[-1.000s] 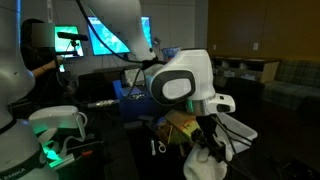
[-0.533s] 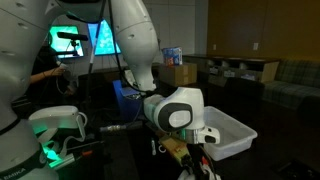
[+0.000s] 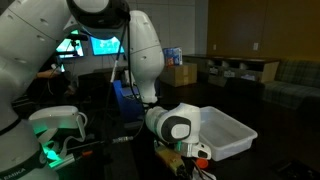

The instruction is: Wipe the counter with the cloth

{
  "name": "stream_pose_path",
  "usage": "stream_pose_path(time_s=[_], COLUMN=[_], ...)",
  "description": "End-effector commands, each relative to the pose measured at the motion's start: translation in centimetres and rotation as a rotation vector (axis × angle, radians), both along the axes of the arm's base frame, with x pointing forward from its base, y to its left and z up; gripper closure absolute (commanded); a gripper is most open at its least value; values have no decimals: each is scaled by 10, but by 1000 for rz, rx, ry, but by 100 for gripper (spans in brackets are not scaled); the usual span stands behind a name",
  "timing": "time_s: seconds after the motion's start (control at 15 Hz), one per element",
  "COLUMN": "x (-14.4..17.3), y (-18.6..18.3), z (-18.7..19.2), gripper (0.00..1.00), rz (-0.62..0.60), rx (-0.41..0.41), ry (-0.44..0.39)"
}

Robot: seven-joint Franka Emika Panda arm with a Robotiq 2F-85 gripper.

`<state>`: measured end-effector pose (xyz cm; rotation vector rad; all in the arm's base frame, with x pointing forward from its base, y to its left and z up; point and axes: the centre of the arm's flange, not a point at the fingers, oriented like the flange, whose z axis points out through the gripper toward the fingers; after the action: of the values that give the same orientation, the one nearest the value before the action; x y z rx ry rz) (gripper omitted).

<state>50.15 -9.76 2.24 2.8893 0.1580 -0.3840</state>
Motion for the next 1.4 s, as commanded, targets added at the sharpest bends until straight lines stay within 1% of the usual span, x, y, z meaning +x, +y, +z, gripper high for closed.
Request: stream_pose_path(time_s=[0.0, 0.2, 0.33, 0.47, 0.6, 0.67, 0.87, 1.0, 1.07, 1.13, 1.27, 1.33], x=[-16, -33, -41, -48, -51, -50, -50, -48, -42, -42, -31, -26], y=[8, 31, 55, 86, 123, 146, 197, 226, 241, 249, 269, 278], z=[-16, -21, -23, -19, -19, -20, -20, -20, -22, -20, -20, -19], gripper=[98, 98, 98, 98, 98, 98, 98, 98, 99, 98, 98, 98], rz=[56, 123, 180, 246, 309, 341, 407, 427, 425, 429, 405, 390], rx=[73, 140, 198, 262, 307, 335, 396, 427, 433, 445, 459, 481], ry=[125, 184, 213, 228, 226, 232, 238, 234, 219, 215, 178, 166])
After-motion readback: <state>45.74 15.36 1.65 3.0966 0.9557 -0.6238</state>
